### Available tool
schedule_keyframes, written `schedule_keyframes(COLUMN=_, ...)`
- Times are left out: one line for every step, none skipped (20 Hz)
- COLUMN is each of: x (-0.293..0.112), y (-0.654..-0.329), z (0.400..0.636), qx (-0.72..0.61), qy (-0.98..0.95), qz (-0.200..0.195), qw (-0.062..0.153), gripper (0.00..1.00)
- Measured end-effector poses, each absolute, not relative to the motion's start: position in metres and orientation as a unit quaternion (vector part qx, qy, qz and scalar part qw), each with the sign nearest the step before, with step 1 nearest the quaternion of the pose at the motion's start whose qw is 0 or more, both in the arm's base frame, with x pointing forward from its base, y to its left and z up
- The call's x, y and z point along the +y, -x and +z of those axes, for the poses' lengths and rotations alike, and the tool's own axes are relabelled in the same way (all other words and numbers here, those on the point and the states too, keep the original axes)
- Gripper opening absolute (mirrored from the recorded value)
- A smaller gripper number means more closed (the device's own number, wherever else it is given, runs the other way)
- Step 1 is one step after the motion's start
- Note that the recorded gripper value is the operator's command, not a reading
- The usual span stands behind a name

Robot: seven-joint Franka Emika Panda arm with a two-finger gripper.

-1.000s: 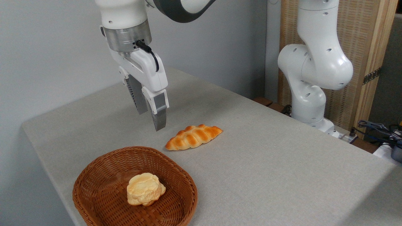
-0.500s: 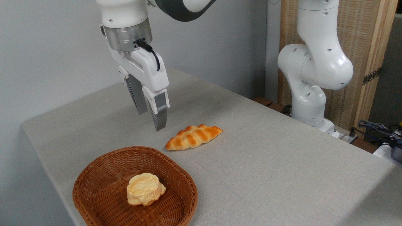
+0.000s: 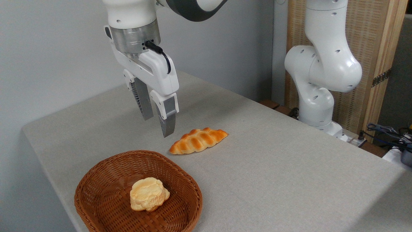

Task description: Put bread into the basket

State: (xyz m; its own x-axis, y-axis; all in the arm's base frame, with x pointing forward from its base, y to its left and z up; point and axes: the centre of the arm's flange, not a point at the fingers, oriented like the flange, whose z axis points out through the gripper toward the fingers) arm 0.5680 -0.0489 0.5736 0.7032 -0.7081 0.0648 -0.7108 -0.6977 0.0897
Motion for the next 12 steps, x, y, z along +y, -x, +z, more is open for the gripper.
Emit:
schedule_keyframes(x=-0.0488, y=-0.5680, z=0.5736, qx=-0.385, qy=-0.921, qz=0.013, qw=0.054, gripper=1.00)
schedule_keyframes(x=-0.0488, y=-0.5680, z=0.5736, qx=-0.385, qy=-0.921, qz=0.013, qw=0.054, gripper=1.00)
schedule_keyframes(x=-0.0487, y=-0.5681, z=0.5736, qx=-0.385, qy=-0.921, qz=0.013, qw=0.054, gripper=1.00)
schedule_keyframes(x=-0.0486, y=-0.5680, z=0.5736, qx=-0.385, qy=-0.921, qz=0.013, qw=0.054, gripper=1.00)
schedule_keyframes(x=-0.0484, y=-0.5680, z=0.5737, qx=-0.385, qy=-0.921, qz=0.013, qw=0.054, gripper=1.00)
schedule_keyframes(x=-0.0479, y=-0.5680, z=0.5738, qx=-0.384, qy=-0.922, qz=0.013, qw=0.054, gripper=1.00)
schedule_keyframes(x=-0.0474, y=-0.5680, z=0.5739, qx=-0.384, qy=-0.922, qz=0.013, qw=0.054, gripper=1.00)
schedule_keyframes(x=-0.0471, y=-0.5679, z=0.5743, qx=-0.384, qy=-0.922, qz=0.013, qw=0.054, gripper=1.00)
schedule_keyframes(x=-0.0471, y=-0.5677, z=0.5746, qx=-0.384, qy=-0.922, qz=0.014, qw=0.054, gripper=1.00)
schedule_keyframes(x=-0.0470, y=-0.5676, z=0.5749, qx=-0.384, qy=-0.922, qz=0.014, qw=0.054, gripper=1.00)
schedule_keyframes(x=-0.0469, y=-0.5676, z=0.5750, qx=-0.383, qy=-0.922, qz=0.014, qw=0.053, gripper=1.00)
schedule_keyframes(x=-0.0468, y=-0.5676, z=0.5750, qx=-0.383, qy=-0.922, qz=0.014, qw=0.053, gripper=1.00)
